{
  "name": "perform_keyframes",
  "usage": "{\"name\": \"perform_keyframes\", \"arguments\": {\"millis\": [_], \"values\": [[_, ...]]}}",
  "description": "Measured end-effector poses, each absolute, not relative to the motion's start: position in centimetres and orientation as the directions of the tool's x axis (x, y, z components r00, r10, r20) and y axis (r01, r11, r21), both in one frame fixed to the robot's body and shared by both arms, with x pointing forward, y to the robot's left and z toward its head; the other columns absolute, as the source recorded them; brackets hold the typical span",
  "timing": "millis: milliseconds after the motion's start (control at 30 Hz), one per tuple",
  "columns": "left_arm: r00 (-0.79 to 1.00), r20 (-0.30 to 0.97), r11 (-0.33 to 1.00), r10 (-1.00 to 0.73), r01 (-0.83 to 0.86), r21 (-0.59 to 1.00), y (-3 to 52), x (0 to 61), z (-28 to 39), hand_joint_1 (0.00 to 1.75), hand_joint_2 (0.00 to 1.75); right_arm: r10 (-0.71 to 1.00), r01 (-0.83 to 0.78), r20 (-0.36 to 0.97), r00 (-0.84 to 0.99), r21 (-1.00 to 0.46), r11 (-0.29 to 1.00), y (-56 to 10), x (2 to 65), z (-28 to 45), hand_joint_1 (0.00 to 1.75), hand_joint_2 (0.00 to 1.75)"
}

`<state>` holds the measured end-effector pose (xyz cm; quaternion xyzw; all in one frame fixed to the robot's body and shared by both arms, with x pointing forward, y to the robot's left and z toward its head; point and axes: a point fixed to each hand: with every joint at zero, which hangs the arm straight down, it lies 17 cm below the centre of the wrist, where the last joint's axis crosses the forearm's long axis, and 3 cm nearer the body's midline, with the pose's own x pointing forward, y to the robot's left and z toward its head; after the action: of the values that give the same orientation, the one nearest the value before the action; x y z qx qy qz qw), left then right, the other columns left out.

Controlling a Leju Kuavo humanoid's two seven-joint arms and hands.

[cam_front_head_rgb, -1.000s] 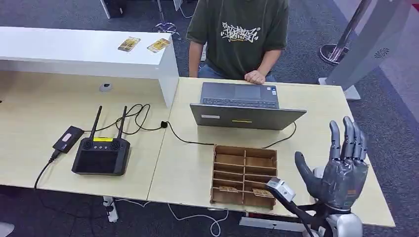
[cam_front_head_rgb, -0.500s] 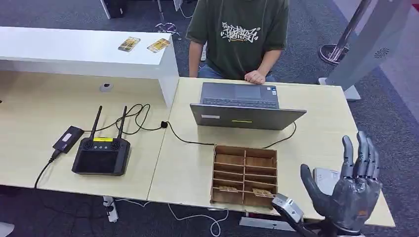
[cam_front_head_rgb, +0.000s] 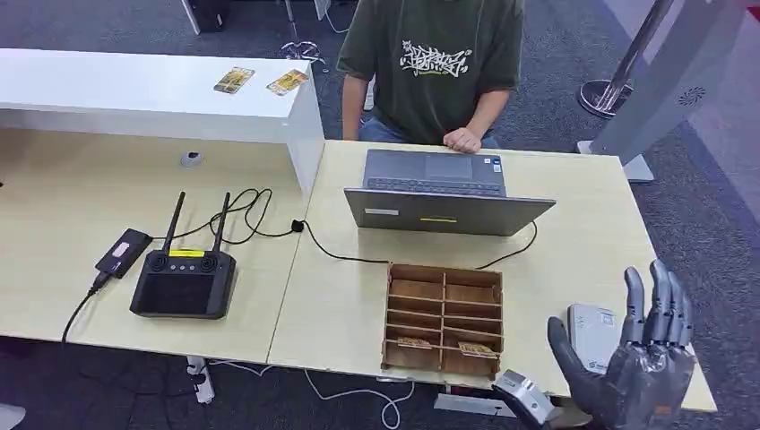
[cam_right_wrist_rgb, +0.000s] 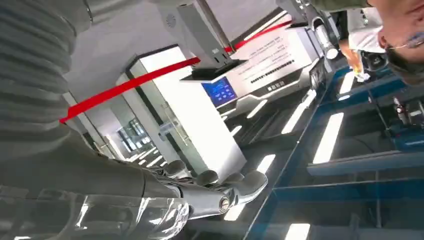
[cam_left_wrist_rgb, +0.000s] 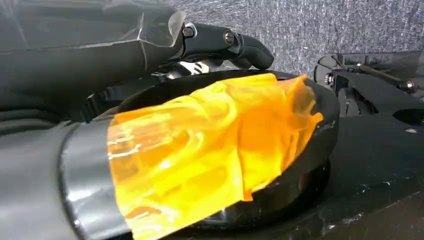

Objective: Pass the card to the sensor for recognition and then transmit it.

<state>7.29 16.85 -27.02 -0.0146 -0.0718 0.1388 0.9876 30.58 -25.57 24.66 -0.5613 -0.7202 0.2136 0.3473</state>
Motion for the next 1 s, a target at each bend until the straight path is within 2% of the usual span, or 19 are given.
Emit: {"name": "perform_keyframes", "arguments": {"millis": [367,667,1000], "values": [[0.951,0.130,0.960,0.279,-0.275,-0.047,17.0,7.2,-27.1,0.00,0.00,0.955,0.593,0.293,-0.049,-0.761,0.264,-26.5,30.2,21.2,0.00,1.75],[0.950,0.128,0.958,0.286,-0.282,-0.047,17.1,7.2,-27.1,0.00,0.00,0.969,0.563,0.244,-0.029,-0.797,0.218,-26.9,29.6,20.0,0.00,1.75],[0.948,0.129,0.956,0.292,-0.288,-0.048,17.2,7.2,-27.1,0.00,0.00,0.957,0.512,0.281,-0.070,-0.813,0.276,-26.6,29.3,18.6,0.00,1.75]]}}
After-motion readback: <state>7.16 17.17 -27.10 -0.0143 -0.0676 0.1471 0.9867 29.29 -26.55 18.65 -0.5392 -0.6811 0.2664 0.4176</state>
